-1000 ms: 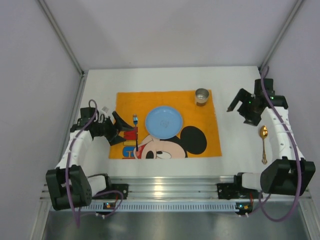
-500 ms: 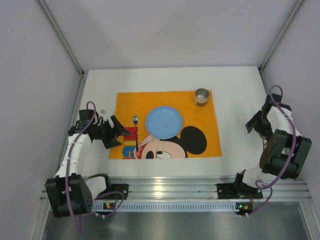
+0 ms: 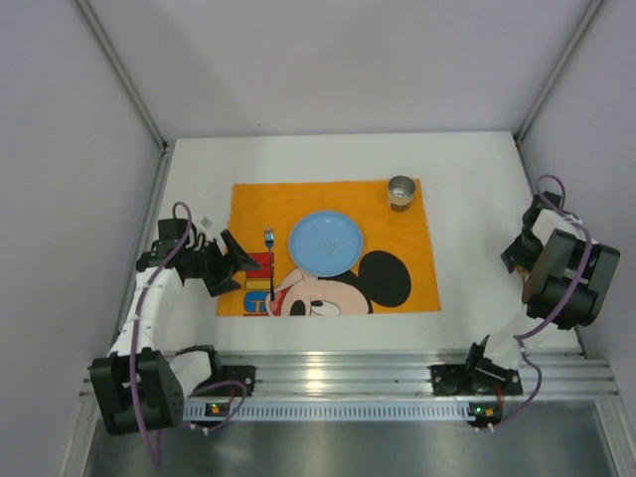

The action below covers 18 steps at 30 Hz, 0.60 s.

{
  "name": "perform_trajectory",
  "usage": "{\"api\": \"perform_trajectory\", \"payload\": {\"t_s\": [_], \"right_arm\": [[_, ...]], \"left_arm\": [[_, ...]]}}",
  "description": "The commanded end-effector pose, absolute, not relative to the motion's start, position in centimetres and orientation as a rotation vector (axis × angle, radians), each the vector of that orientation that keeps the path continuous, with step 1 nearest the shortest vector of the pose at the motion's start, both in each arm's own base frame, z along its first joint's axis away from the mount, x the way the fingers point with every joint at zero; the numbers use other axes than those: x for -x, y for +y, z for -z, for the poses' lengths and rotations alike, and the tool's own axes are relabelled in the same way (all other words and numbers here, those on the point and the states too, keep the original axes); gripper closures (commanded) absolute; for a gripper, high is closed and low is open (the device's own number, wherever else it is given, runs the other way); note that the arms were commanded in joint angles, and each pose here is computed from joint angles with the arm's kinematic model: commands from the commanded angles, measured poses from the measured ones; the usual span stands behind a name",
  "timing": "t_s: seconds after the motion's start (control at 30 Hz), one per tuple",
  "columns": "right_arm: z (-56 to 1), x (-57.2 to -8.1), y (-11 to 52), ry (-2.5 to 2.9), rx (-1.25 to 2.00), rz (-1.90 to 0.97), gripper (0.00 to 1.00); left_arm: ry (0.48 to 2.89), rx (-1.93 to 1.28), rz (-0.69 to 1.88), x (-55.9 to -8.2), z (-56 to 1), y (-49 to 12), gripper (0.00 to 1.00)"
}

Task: Set the dinner table for one person

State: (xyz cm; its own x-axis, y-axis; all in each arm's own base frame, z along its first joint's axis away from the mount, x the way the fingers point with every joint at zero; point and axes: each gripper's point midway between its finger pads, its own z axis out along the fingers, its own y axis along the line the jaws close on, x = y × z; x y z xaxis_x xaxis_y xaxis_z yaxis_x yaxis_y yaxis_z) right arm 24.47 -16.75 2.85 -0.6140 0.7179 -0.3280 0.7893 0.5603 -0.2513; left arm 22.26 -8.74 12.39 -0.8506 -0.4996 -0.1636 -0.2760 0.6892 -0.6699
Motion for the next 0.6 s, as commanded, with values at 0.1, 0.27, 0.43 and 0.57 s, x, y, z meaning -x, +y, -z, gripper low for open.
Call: {"api": "perform_trajectory", "payload": {"t_s": [0.1,0.27,0.43,0.57], "right_arm": [[0.8,-24.7,-17.7,2.577,-1.297,0.606,0.45],[1.4,-24.6,-18.2,2.589,-1.266,0.631,0.74],[1.8,-25.2,-17.4,2.605,-1.258,0.546,0.8],[0.9,-27.7,-16.3,2.603,-1.178,0.408,0.8]], "left_arm": [[2.544,0.581,0.935,-22.2,-12.8,-8.8,0.14],[2.545,0.579,0.929,-22.1,-12.9,-8.8,0.14],[2.534,0.577,0.925,-22.2,-13.0,-8.7,0.14],[2.533,0.58,0.922,-22.2,-12.9,-8.7,0.14]]}}
